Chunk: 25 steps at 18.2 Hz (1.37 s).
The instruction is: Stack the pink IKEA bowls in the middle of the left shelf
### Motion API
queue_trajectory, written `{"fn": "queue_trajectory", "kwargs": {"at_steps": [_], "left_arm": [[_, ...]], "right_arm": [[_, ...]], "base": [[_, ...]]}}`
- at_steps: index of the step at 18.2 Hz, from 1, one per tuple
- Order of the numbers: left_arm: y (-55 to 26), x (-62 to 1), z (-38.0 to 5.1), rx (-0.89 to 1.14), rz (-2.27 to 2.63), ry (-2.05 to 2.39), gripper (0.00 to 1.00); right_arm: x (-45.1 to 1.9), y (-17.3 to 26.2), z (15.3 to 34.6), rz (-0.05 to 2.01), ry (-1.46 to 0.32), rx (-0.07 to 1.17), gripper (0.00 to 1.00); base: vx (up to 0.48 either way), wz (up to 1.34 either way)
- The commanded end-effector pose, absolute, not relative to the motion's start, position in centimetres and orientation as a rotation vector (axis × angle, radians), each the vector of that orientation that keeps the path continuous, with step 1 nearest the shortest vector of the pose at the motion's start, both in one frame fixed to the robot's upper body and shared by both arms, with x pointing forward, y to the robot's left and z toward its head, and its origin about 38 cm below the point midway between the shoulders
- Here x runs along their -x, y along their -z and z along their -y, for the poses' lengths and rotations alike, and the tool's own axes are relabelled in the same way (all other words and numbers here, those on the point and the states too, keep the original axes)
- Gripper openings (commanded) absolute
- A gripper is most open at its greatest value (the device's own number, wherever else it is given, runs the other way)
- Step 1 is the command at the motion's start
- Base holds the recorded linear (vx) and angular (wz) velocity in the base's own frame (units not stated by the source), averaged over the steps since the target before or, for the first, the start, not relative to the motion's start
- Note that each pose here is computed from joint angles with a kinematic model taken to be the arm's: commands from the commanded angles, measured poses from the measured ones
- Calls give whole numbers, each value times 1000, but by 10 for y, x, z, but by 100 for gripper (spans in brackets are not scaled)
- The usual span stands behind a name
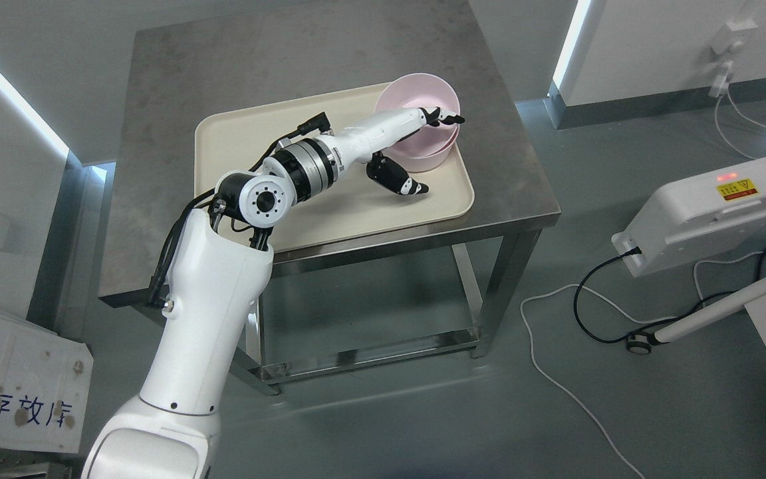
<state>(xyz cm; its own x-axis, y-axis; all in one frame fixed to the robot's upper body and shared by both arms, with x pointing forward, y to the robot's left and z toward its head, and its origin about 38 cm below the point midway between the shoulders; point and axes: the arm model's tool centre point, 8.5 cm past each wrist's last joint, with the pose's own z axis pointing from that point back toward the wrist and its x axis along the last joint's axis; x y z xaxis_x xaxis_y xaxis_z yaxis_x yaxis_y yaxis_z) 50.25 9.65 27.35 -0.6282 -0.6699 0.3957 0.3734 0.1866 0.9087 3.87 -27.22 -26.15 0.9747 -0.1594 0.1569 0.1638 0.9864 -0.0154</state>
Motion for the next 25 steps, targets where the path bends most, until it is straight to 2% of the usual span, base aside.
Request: {"fn": "queue_trajectory", "kwargs": {"at_steps": [1,10,17,25], "left_arm": [[-254,-508,-77,-412,1582,1655,76],[-269,-510,-121,-469,1634,1551,79],[-277,-502,-112,-439,1663,1541,83],[-289,-506,-121,-484,1665,1531,84]], "right_arm": [[-39,260,283,157,161,46,100],[-38,260,283,155,161,46,100],[-39,260,283,157,161,46,100],[-39,260,283,157,161,46,100]], "base": [[0,0],[0,0],[8,-2],[-1,0]]}}
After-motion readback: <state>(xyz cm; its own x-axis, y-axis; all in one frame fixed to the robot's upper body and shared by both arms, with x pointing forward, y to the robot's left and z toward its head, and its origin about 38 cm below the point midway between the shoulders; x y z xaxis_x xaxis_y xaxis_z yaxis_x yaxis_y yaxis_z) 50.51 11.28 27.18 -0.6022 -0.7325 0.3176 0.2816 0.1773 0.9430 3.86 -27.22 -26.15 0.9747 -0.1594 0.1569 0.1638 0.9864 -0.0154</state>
